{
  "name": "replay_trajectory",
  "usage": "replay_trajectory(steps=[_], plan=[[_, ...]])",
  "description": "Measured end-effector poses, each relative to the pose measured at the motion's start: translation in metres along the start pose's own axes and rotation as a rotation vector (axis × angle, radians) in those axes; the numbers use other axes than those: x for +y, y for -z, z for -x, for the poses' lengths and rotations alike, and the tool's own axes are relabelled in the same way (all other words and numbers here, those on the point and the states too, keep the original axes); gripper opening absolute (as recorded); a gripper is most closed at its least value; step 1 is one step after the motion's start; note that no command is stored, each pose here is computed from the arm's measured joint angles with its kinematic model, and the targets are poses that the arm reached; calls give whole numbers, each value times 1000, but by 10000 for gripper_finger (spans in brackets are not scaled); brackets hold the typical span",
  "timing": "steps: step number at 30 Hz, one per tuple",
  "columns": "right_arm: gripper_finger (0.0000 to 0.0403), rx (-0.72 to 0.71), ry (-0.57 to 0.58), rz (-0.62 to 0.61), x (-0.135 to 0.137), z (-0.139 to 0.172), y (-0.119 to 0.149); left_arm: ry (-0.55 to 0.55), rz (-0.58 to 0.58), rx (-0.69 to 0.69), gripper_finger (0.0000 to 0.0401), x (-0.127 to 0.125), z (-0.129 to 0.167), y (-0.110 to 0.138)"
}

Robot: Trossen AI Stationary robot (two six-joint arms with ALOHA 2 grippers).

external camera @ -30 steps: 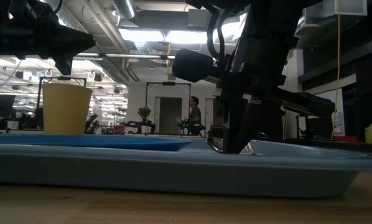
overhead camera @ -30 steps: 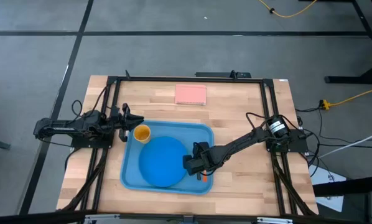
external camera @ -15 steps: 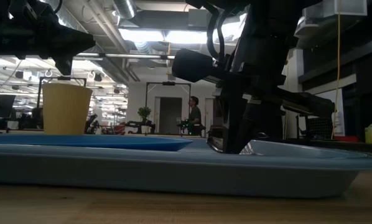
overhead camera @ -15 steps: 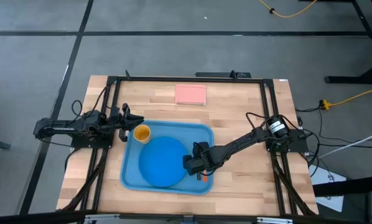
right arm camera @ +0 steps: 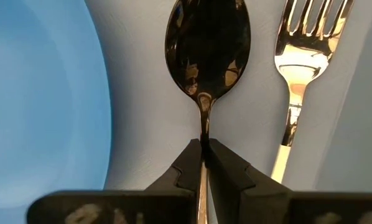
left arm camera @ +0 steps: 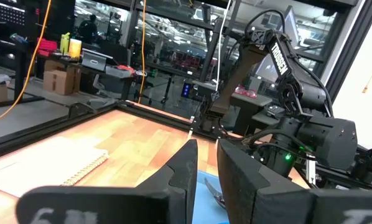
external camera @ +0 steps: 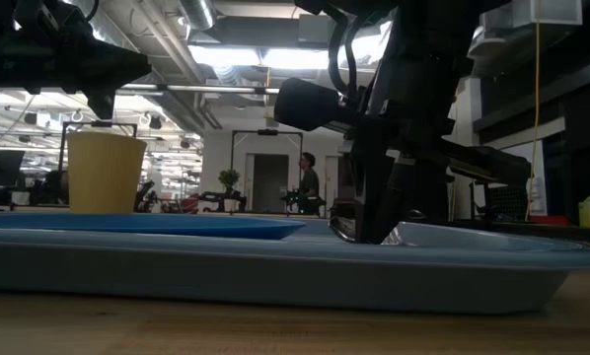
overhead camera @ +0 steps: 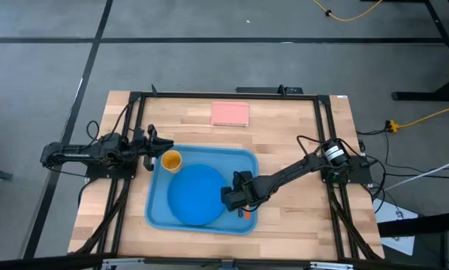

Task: Pick and place plate/cup/fork/spoon on tray
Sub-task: Put the spoon on the blue tray to the right of the blue plate

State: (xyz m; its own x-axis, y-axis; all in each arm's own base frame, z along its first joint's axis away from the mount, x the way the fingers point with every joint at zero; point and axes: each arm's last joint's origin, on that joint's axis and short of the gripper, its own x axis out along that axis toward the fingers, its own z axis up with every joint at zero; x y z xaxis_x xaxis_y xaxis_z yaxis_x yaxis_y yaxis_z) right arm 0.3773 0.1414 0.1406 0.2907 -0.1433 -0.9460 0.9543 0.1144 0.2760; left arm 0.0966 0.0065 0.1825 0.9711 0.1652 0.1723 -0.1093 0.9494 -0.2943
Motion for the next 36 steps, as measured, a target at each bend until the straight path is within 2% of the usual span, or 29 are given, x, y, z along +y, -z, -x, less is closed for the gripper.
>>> replay_trajectory(steps=[36], plan=[[27,-22,-17,-2,1,1,-1,0,0,0,55,0,0,0]])
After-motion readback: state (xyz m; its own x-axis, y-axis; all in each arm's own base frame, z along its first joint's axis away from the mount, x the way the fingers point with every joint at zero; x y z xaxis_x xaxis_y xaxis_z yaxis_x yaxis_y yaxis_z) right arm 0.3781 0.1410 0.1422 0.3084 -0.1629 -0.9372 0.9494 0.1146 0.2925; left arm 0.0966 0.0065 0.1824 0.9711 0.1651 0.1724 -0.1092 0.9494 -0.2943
